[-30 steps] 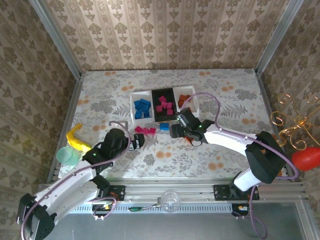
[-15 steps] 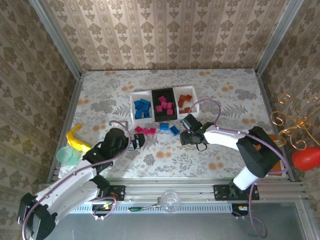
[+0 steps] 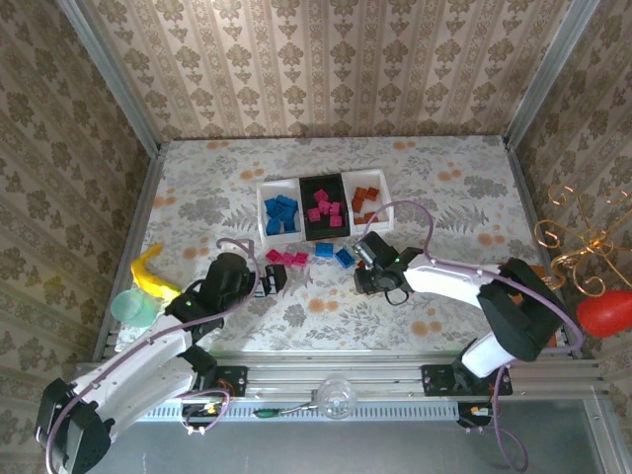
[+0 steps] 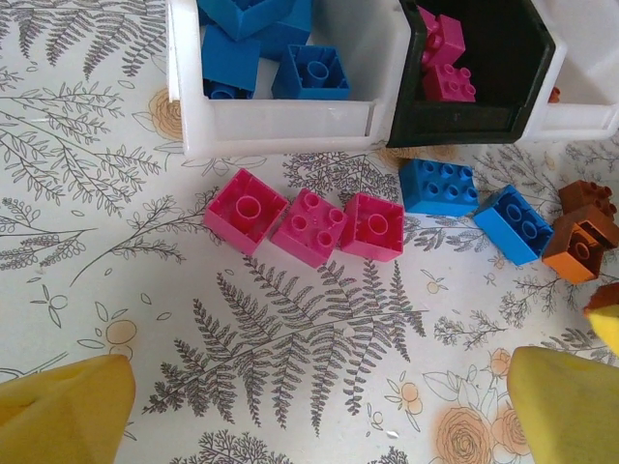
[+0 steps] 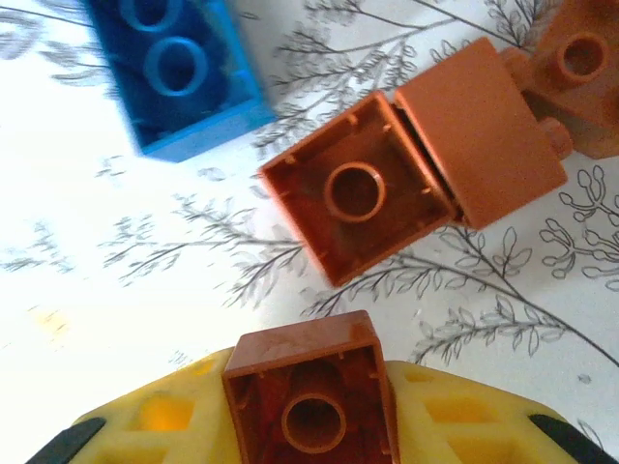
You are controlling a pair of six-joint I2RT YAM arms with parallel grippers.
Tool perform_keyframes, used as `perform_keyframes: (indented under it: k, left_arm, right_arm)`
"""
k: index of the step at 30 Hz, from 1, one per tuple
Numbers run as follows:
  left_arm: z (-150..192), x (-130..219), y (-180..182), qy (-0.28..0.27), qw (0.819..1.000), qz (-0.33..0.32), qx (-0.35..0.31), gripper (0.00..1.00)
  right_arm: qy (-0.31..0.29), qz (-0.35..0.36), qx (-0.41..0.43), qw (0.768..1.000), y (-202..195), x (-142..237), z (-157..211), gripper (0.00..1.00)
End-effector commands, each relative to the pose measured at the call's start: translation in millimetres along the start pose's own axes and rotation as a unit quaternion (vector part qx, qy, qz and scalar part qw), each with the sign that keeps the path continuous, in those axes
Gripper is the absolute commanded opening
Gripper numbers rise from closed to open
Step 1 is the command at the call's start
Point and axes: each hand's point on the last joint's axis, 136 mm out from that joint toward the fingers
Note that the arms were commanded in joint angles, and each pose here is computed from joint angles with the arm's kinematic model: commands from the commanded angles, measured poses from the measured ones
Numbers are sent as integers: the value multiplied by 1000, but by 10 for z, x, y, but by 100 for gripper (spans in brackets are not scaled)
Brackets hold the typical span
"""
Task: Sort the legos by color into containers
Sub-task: Pick up the lego from the center of the table, then place the lego in the container.
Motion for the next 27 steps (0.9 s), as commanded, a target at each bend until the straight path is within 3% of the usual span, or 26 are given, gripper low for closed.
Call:
perform_keyframes:
  k: [1,7,13,19,21,24,27]
  left_arm:
    - [-79,3,-88,-10,1000,19,-7,100]
    - [-60,-56,-109,-3,1000,23,-2,100]
    - [-10,-106,-136,16,1000,25,1,100]
    - [15,-83,-89,24,1000,12,-4,100]
    - [22,-82,-63,25,1000,6,-5,100]
    - [20,-101,-50,27,1000,4,-6,99]
    - [26,-177,-29,42,999,-6,-9,94]
  right_arm:
    - [-35,-33,0,999,114,296,-167,32]
    - [-140,-18,-29,990,-47,710,-972,32]
    - [-154,34,-85,984,-448,363,-1702,32]
    - [-130,78,-122,981,-784,-45,-2099,34]
    - [-126,76,-132,980,-835,-126,-2184,42]
    - [-127,63,-133,981,-808,-132,-2300,69]
    - [-144,40,-124,981,-660,27,-2341,75]
Point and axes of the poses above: each hand's point on the last joint's axis, 136 mm out from that joint toward the fingers, its own x axis back along the fingers, its own y axis along the line the jaws close on, z = x × y, and after that the axes turned 6 degrees about x, right-handed
